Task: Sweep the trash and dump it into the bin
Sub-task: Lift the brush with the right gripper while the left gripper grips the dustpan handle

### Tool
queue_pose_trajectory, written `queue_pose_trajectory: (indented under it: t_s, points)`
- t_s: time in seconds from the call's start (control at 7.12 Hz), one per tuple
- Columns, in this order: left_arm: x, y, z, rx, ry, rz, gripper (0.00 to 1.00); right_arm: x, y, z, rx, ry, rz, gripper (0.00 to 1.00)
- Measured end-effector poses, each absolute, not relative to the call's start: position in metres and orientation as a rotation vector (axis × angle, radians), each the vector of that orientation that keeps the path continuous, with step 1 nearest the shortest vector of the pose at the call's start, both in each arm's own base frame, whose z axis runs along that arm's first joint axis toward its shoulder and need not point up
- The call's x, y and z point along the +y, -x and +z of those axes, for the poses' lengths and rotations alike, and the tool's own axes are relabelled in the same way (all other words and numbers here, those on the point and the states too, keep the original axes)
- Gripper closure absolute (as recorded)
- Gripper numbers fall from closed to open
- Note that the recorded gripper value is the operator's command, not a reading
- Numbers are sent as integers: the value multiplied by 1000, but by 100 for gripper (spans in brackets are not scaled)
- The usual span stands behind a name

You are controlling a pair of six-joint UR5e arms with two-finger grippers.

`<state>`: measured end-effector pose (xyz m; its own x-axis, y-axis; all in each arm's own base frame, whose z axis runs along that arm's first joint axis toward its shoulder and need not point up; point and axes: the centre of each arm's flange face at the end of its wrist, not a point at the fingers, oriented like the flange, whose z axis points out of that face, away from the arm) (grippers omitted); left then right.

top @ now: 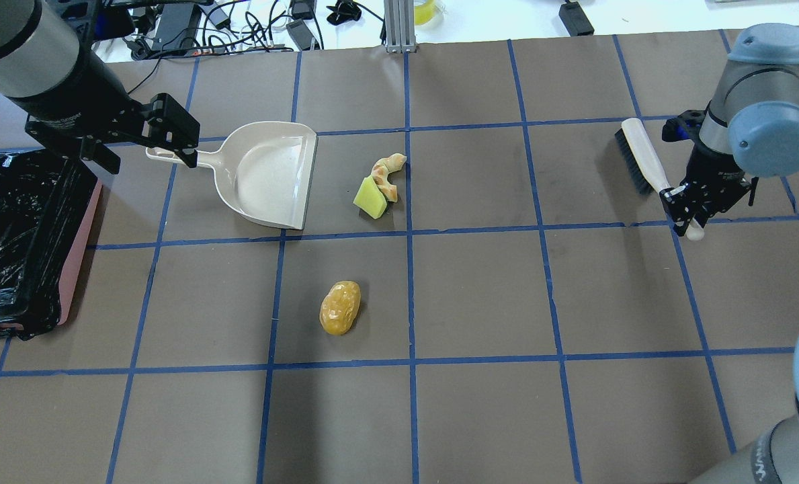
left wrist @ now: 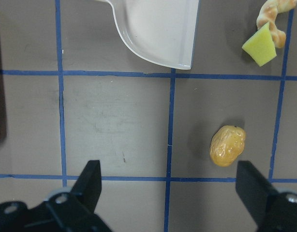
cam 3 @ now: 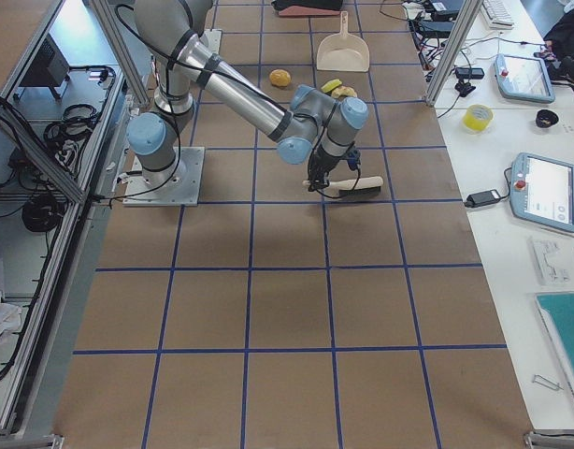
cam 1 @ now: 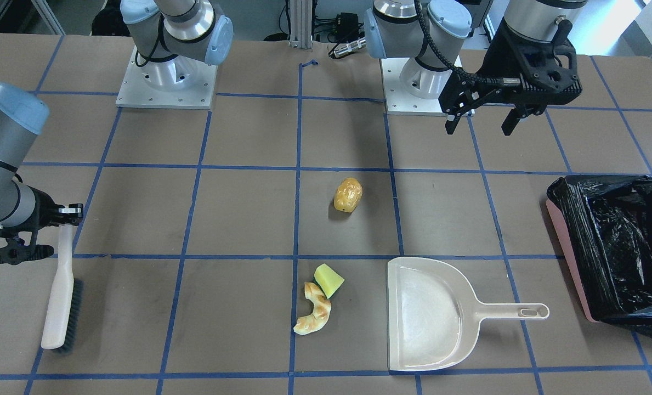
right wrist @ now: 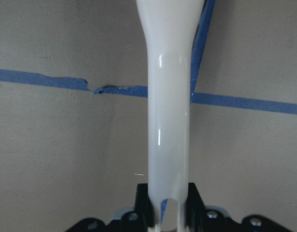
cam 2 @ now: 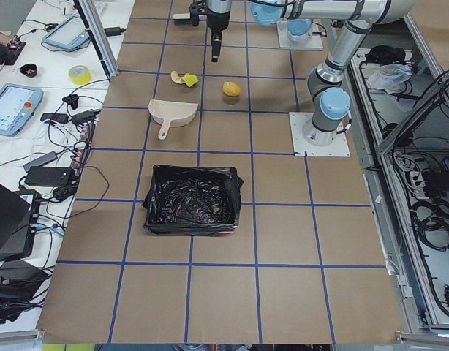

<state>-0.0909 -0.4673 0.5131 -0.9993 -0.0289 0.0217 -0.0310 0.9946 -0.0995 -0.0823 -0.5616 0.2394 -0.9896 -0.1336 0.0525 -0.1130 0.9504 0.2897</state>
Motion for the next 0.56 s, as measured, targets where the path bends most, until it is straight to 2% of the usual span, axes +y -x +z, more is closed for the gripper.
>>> queue_pose_trajectory:
  t_s: [0.28,0.42,0.56]
  points:
    - [-475,88,508,-3109,-99,160,0,-577,65,275,-3007,-137,-386,100]
    - [-482,87,502,-3094,-260,185,0,-587,32,298,-2975,-123,-392,100]
    - [-490,85,496,-3037,-589,200,0,-593,-12,318,-2932,-99,-408,100]
